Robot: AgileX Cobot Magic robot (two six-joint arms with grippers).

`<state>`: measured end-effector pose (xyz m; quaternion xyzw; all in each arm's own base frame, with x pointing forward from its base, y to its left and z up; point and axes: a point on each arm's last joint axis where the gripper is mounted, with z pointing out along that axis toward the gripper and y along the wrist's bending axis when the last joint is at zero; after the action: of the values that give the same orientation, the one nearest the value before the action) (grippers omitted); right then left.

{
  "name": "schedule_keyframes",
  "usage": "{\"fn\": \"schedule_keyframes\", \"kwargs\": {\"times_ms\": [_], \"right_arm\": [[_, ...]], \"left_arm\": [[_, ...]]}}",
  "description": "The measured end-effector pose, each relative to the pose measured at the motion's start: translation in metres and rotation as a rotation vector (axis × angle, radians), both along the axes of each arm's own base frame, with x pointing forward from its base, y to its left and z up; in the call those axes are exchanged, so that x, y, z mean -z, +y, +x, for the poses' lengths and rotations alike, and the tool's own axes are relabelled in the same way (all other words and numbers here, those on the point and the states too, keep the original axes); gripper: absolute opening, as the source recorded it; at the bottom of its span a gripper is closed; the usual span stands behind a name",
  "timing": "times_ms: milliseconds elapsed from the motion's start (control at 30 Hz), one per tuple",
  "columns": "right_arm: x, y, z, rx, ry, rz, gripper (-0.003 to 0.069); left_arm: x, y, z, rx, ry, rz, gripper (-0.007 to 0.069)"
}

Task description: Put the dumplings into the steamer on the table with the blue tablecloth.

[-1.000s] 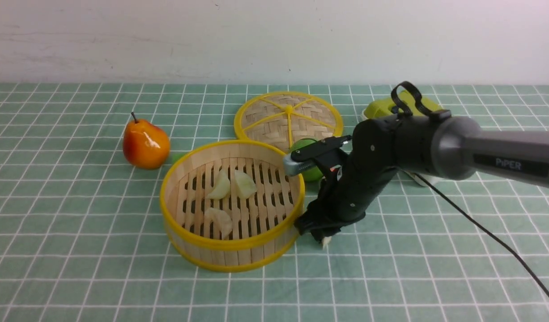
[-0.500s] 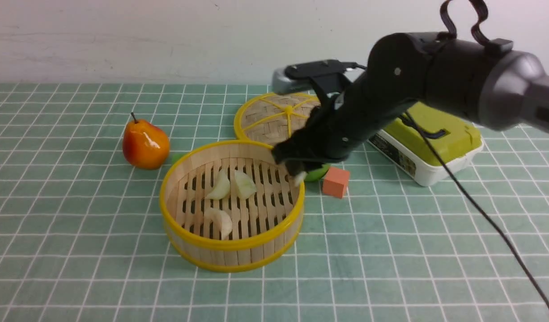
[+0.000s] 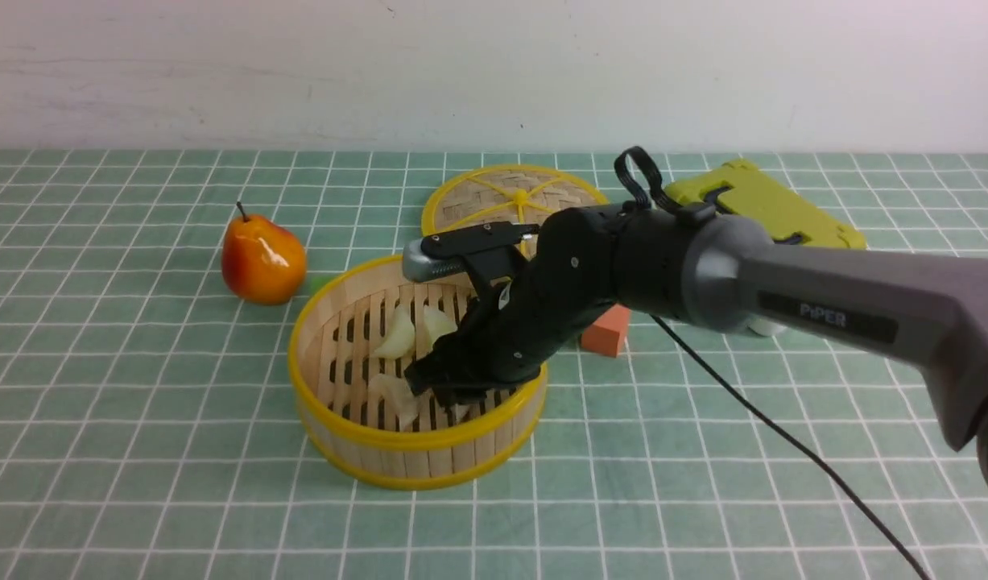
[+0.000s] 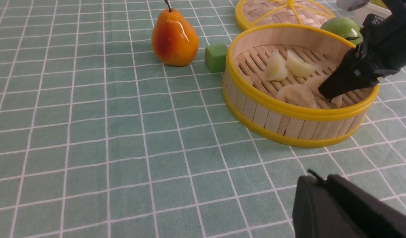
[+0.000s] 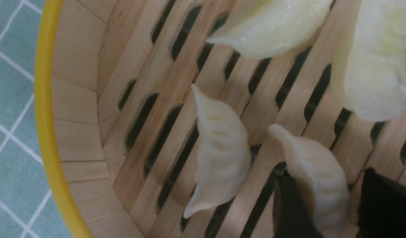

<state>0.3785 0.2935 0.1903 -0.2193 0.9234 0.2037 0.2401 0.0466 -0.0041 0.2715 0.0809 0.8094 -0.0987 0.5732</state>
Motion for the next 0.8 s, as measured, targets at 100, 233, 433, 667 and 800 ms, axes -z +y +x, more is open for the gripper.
{"fn": "schedule_keyframes", "kwargs": {"times_ms": [100,233,433,667,800], "right_arm": [[-0.029,-0.005,-0.002,-0.016,0.006,0.008,0.0388],[-0.099,-0.031,-0.014,-0.025,-0.066,0.025,0.0367],[-0.230,-0.099,-0.076,-0.003,-0.396,-0.042,0.0183],[-0.258,-0.190,-0.189,0.141,-0.633,-0.065,-0.0020],[-0.211,-0.222,-0.237,0.177,-0.779,-0.002,-0.0020]], "left_arm": [[0.000,0.000,0.000,-0.001,-0.001,0.003,0.0038],[0.000,0.000,0.000,-0.002,-0.002,0.004,0.0038],[0.000,0.000,0.000,-0.002,-0.003,0.005,0.0043],[0.000,0.000,0.000,-0.002,-0.003,0.006,0.0049],[0.000,0.000,0.000,-0.002,-0.003,0.006,0.0049]]}}
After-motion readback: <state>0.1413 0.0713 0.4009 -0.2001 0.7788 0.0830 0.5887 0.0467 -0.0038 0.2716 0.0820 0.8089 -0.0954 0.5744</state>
